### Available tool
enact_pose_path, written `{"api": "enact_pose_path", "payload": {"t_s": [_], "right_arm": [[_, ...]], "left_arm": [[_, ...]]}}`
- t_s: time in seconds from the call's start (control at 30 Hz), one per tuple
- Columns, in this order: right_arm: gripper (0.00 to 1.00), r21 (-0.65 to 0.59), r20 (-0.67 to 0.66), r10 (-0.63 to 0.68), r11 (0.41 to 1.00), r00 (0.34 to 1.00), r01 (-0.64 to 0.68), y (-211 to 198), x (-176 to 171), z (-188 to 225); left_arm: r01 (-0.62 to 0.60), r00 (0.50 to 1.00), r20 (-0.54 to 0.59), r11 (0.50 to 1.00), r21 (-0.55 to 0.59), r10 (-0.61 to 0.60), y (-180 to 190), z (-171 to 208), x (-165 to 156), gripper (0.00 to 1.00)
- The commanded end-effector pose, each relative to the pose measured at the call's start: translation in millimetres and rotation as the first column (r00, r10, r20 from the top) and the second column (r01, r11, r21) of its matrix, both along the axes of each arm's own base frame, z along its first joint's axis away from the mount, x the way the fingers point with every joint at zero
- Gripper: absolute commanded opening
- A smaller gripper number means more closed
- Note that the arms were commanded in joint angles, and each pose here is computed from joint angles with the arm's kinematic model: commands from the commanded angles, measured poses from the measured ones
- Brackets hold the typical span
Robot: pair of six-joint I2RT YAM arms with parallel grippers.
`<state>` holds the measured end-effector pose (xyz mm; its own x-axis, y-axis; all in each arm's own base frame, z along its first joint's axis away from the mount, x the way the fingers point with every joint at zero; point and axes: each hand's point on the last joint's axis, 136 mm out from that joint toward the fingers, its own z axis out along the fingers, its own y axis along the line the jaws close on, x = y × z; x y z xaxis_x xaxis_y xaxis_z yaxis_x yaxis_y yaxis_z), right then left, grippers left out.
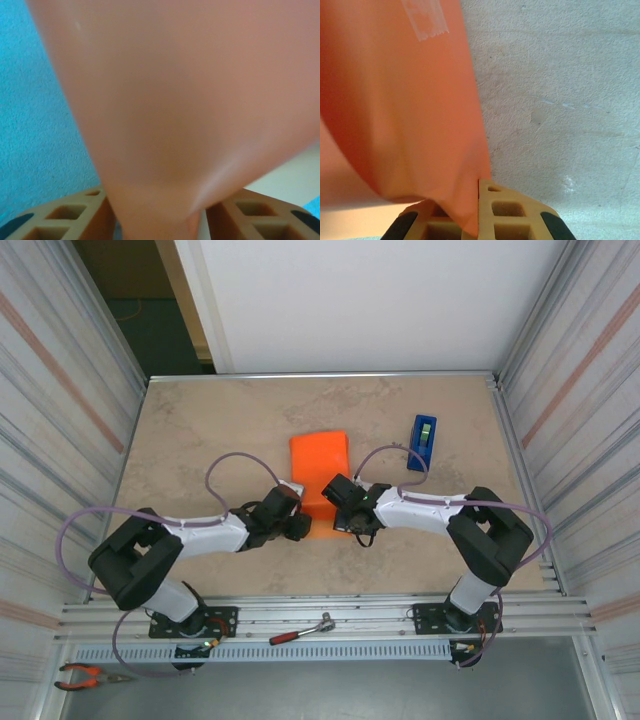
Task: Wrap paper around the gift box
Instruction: Fold the third fold of the wrapping paper on the gift box.
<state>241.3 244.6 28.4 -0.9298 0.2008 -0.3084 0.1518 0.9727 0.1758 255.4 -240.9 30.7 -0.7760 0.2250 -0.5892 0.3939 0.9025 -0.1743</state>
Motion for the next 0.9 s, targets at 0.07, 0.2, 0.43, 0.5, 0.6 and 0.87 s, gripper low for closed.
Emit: {"api": "enact_pose_path", "payload": {"t_s": [0.07,0.2,0.43,0.5,0.6,0.87], "right_arm": [[0.00,-0.019,0.006,-0.007,1.000,1.000,0.008,-3,2,-1],[0.00,-0.012,0.007,-0.005,1.000,1.000,0.005,-3,2,-2],[0.00,-0.003,-0.001,0.001,1.000,1.000,-0.001,-1,1,-7],[0.00,-0.004,-0.006,0.001,1.000,1.000,-0.001,-2,-1,-9],[0.00,0.005,-0.004,0.006,1.000,1.000,-0.006,-2,-1,-8],[0.00,0.017,-0.004,0.020,1.000,1.000,-0.020,-1,-4,-7]], "left_arm": [[0.003,1.000,0.000,0.998,-0.070,-0.003,-1,31,-4,0.60],[-0.067,0.998,-0.030,0.980,-0.187,0.063,11,41,-3,0.66],[-0.116,0.992,-0.086,0.957,-0.267,0.096,12,32,1,0.63],[-0.115,0.991,-0.093,0.956,-0.269,0.093,9,29,2,0.61],[-0.127,0.990,-0.089,0.961,-0.246,0.108,10,24,3,0.54],[-0.178,0.984,-0.042,0.968,-0.175,0.174,15,15,9,0.41]]}}
